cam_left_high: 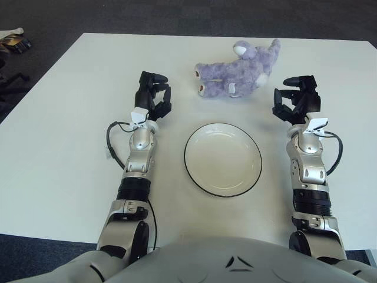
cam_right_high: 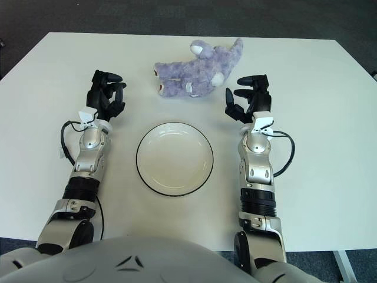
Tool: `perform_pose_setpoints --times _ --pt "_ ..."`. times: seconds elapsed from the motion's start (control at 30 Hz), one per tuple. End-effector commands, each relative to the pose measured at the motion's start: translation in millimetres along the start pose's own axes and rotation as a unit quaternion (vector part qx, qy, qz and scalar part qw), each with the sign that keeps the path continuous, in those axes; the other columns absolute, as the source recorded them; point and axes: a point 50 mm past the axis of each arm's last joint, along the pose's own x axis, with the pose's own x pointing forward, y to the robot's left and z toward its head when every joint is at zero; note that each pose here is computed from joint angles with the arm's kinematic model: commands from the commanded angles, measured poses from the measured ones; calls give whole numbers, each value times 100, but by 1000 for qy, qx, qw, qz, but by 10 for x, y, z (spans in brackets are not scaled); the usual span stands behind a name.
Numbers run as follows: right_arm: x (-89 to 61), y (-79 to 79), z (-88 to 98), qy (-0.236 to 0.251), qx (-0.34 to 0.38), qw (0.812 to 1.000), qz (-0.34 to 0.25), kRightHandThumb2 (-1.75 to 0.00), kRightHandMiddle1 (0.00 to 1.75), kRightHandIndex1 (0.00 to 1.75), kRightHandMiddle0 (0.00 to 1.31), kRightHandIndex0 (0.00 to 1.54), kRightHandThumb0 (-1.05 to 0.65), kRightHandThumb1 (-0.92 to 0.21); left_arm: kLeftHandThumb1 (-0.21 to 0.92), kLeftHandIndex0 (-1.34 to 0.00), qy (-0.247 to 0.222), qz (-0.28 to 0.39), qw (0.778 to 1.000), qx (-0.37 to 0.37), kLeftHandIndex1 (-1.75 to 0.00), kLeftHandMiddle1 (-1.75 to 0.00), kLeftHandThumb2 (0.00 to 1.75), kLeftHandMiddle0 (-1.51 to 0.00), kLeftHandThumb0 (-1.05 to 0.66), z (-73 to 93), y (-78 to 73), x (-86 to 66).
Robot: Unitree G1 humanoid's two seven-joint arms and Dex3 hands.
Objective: Put the doll into the plate.
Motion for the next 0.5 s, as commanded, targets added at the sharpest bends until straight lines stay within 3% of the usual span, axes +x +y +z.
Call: perform_pose_setpoints --times 0.0,0.2,0.47 --pt "6 -32 70 -20 -23 999 9 -107 129 124 0 2 -39 -26 37 -2 -12 -7 1000 17 -139 -128 105 -7 -31 7 17 20" --pt "26 -61 118 -48 -68 996 30 -107 115 113 0 0 -42 -23 28 0 -20 -17 1000 14 -135 -126 113 -2 -27 8 16 33" --pt "64 -95 175 -63 -106 990 67 -103 108 91 0 0 -47 -22 23 0 -38 -38 998 34 -136 -110 115 0 -28 27 -6 52"
